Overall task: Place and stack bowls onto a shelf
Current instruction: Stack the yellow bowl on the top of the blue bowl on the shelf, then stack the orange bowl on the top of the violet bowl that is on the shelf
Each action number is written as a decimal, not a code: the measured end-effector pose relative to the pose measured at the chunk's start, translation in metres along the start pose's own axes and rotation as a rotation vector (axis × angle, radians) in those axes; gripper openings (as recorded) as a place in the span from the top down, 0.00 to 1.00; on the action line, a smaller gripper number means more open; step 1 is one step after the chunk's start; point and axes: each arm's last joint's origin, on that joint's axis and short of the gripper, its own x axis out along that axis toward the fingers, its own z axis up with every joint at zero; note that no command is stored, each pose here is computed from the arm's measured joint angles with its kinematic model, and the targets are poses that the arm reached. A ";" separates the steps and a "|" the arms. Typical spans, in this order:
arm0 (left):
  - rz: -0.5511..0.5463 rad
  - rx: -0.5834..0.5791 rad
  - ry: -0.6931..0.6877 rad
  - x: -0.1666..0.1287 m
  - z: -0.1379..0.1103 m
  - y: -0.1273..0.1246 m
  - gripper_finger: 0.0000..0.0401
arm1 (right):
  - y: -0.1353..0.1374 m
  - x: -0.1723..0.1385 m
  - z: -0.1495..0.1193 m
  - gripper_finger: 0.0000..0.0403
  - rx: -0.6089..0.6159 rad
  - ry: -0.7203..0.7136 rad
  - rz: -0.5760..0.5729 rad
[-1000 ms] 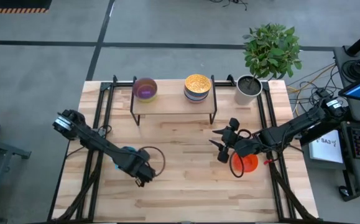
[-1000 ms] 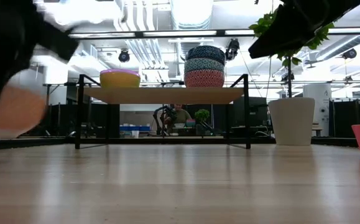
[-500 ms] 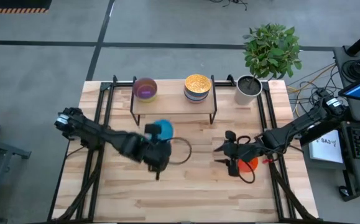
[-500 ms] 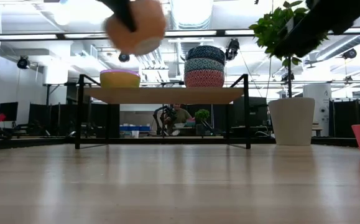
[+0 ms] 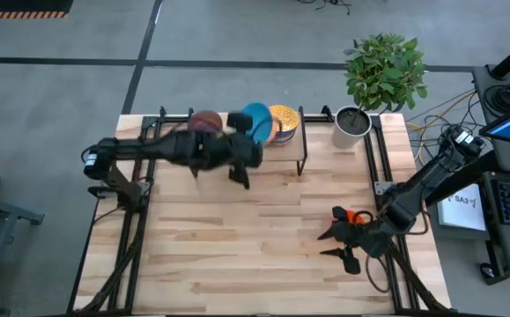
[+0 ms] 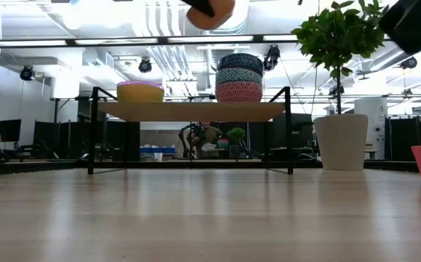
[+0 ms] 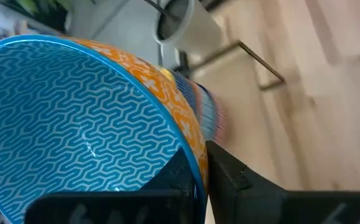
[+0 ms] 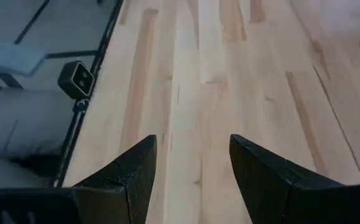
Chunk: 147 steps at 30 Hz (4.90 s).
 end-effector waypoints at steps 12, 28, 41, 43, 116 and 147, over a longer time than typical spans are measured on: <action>0.000 -0.160 -0.193 0.032 -0.021 0.070 0.98 | 0.021 -0.004 -0.018 0.52 0.040 -0.098 -0.102; -0.201 -0.034 -0.102 0.096 -0.033 0.069 0.98 | 0.036 0.021 -0.025 0.52 0.123 -0.121 -0.069; -0.362 -0.013 0.031 0.127 -0.023 0.074 0.98 | 0.035 0.021 -0.025 0.52 0.110 -0.123 -0.075; -0.356 -0.002 0.046 0.131 -0.026 0.071 0.98 | 0.035 0.021 -0.025 0.52 0.111 -0.123 -0.075; -0.431 -0.174 -0.035 0.110 -0.016 0.075 0.71 | 0.034 0.021 -0.024 0.52 0.098 -0.158 -0.120; -0.710 -0.319 -0.079 0.012 -0.010 0.021 0.66 | -0.031 0.022 -0.009 0.52 0.747 0.360 -0.473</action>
